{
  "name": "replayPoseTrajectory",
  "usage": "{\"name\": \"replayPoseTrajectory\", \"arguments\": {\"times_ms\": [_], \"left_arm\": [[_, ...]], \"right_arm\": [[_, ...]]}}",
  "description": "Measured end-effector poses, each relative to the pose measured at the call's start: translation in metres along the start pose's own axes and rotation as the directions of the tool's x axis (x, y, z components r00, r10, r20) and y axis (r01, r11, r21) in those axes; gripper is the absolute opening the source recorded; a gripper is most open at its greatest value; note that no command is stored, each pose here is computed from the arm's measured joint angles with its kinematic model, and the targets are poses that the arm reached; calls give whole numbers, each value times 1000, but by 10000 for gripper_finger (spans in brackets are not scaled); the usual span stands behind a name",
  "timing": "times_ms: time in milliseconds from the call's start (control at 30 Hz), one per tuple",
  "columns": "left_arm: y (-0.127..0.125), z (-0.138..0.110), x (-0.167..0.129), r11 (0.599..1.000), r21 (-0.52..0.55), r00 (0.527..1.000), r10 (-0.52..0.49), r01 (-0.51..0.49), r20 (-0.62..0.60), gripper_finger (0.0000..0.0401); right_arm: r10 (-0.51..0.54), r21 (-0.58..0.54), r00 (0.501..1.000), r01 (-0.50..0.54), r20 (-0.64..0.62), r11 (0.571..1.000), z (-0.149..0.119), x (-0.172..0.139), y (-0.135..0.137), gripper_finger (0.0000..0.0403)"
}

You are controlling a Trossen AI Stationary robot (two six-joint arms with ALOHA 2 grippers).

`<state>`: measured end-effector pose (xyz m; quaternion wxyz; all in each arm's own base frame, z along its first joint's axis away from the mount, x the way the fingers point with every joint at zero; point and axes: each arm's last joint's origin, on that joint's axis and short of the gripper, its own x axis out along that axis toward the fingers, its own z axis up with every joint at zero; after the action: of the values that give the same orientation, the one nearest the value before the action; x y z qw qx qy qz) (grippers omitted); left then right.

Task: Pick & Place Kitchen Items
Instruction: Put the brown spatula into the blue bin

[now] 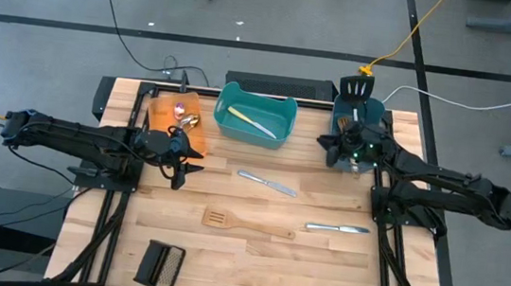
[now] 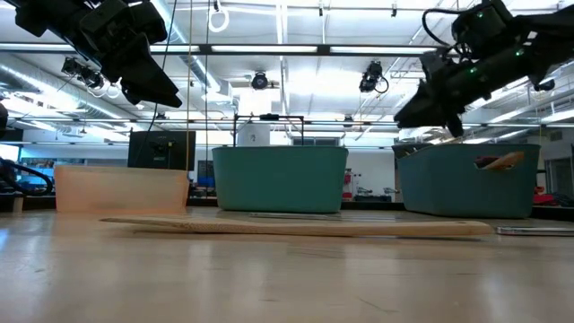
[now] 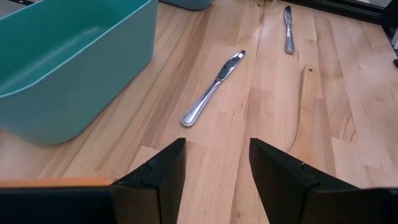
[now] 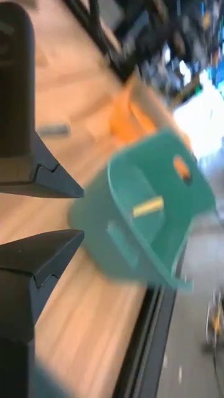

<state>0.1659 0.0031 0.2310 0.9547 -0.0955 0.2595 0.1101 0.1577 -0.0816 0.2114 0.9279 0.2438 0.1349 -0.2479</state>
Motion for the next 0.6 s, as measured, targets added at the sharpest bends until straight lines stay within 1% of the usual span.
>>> {"name": "replayPoseTrajectory", "arguments": {"times_ms": [100, 200, 267, 600], "left_arm": [[0, 0, 0, 1000, 0, 1000, -1, 1, 1, 181], [0, 0, 0, 1000, -1, 1000, -1, 1, 1, 181], [0, 0, 0, 1000, -1, 1000, 0, 0, 1, 181], [0, 0, 0, 1000, -1, 1000, 0, 0, 2, 181]], "right_arm": [[102, -16, 995, -102, -8, 995, 0, 0, 9, 103], [211, -32, 977, -211, -18, 977, 0, -1, 18, 103], [264, -39, 964, -265, -31, 963, -2, -1, 24, 103], [415, -26, 902, -421, -115, 907, -15, -6, 51, 103]]}}
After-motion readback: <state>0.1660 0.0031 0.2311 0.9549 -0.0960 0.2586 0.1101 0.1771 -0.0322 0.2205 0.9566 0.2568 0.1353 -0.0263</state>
